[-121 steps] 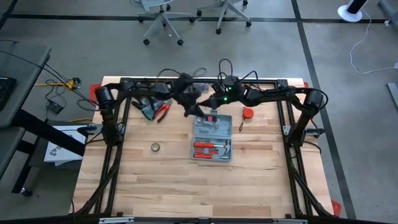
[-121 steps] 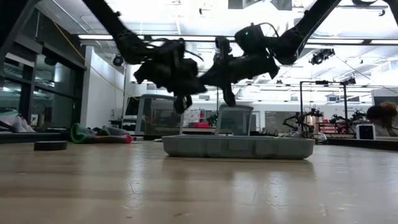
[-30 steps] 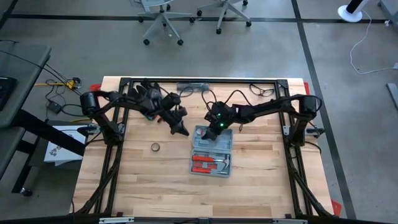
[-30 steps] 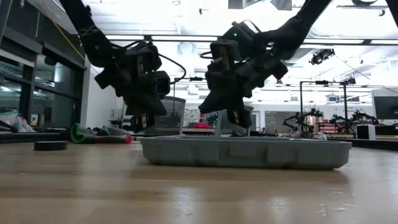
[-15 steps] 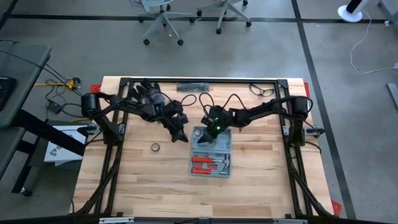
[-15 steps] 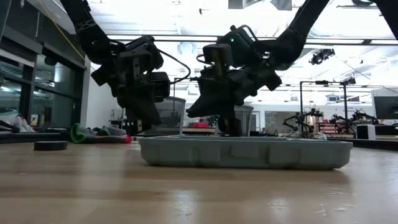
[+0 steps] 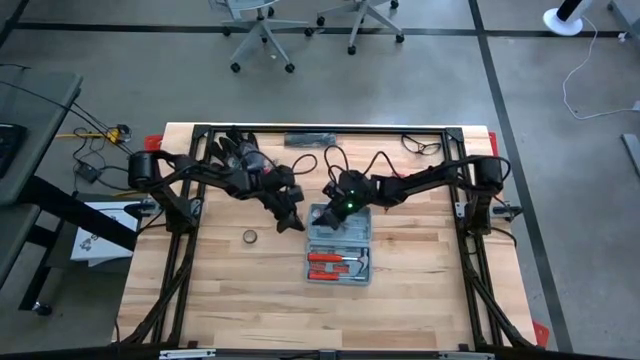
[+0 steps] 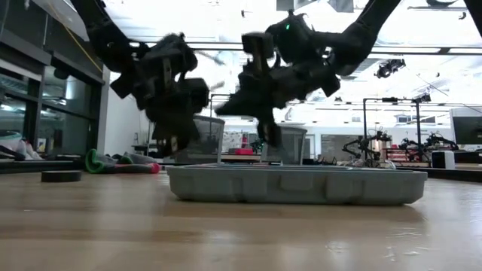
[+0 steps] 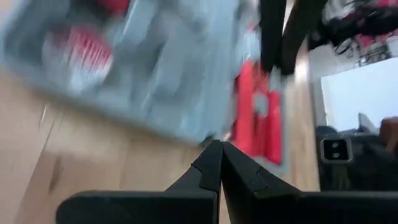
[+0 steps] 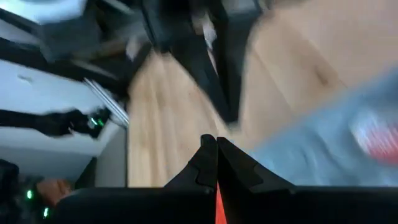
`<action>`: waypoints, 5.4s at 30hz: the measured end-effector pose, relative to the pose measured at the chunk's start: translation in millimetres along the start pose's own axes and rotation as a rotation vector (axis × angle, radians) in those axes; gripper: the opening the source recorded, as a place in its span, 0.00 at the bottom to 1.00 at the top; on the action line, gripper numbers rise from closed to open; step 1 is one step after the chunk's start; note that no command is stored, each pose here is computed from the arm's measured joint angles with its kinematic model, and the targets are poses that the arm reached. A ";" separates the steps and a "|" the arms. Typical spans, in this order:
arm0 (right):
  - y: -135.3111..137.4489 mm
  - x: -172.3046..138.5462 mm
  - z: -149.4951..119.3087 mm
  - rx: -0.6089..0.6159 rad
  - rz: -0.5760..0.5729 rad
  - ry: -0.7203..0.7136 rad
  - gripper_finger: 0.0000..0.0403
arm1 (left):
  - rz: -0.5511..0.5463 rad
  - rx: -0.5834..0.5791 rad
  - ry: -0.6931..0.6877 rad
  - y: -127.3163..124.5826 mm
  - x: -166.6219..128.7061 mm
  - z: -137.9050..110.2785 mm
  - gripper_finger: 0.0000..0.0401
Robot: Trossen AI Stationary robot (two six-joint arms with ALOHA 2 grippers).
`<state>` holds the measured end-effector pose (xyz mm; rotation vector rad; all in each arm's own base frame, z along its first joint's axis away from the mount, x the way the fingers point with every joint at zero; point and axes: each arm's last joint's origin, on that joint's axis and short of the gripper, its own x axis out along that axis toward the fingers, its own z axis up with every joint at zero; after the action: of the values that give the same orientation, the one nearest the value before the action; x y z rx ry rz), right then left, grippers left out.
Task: Prefit tool cases
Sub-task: Put the hex key set into the gray prefit tool case
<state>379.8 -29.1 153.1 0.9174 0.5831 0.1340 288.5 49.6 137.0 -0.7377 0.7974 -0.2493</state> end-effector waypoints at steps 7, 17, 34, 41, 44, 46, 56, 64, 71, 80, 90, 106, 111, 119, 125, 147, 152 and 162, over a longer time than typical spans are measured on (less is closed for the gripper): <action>11.8 4.0 2.4 -0.052 0.010 -0.133 0.00 | 0.148 0.020 -0.199 -6.2 -8.1 -3.4 0.00; -12.6 12.8 2.4 -0.003 0.020 -0.100 0.00 | 0.188 -0.016 -0.227 13.4 14.8 13.4 0.00; -20.9 23.0 -9.4 0.056 0.064 0.004 0.00 | 0.154 -0.010 -0.169 13.2 15.8 11.2 0.00; -10.5 16.9 -2.7 0.019 0.080 -0.043 0.00 | 0.099 -0.006 -0.144 11.5 16.1 10.8 0.00; -9.5 16.6 -1.1 0.010 0.087 -0.065 0.00 | 0.072 -0.008 -0.135 9.4 14.9 11.0 0.00; -7.4 16.4 0.6 -0.015 0.099 -0.088 0.00 | 0.057 0.003 -0.138 6.1 13.7 11.8 0.00; -19.8 23.3 -3.6 -0.014 0.028 -0.118 0.00 | 0.070 0.042 -0.137 4.2 10.2 12.0 0.00; -28.2 33.3 -10.7 0.074 0.138 -0.048 0.00 | 0.071 0.042 -0.106 6.0 10.4 7.4 0.00; -4.5 21.0 -2.6 -0.001 0.144 -0.091 0.00 | 0.070 0.043 -0.109 5.9 10.4 7.7 0.00; -19.7 22.6 -6.9 -0.025 -0.019 -0.103 0.00 | 0.101 0.042 -0.123 6.9 10.3 7.9 0.00; -27.2 35.0 -15.9 0.038 0.113 -0.013 0.00 | 0.093 0.045 -0.123 6.7 10.5 8.0 0.00; -0.9 15.9 4.7 -0.104 0.120 -0.168 0.00 | 0.040 0.040 -0.149 3.0 10.0 12.2 0.00; -31.2 35.7 -16.2 -0.024 0.072 -0.025 0.00 | 0.049 0.033 -0.139 3.9 10.4 10.5 0.00; -15.6 22.4 -0.9 -0.059 0.123 -0.105 0.00 | 0.039 0.038 -0.158 2.0 7.2 13.9 0.00; -32.7 34.4 -19.0 -0.048 0.011 -0.015 0.00 | 0.053 0.024 -0.151 3.9 7.5 12.3 0.00; -20.0 23.9 -12.9 -0.051 0.071 0.017 0.00 | 0.042 0.038 -0.161 3.7 5.9 14.5 0.00; -11.1 18.1 -11.0 -0.092 0.010 0.008 0.00 | 0.043 0.036 -0.160 3.8 5.9 14.4 0.00; -19.3 19.0 -19.6 -0.057 -0.012 0.093 0.00 | 0.043 0.020 -0.163 4.0 5.5 14.7 0.00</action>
<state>382.9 -20.3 121.0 0.8553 0.6680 0.1826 302.7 57.3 138.1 -0.7117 0.6543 -0.1562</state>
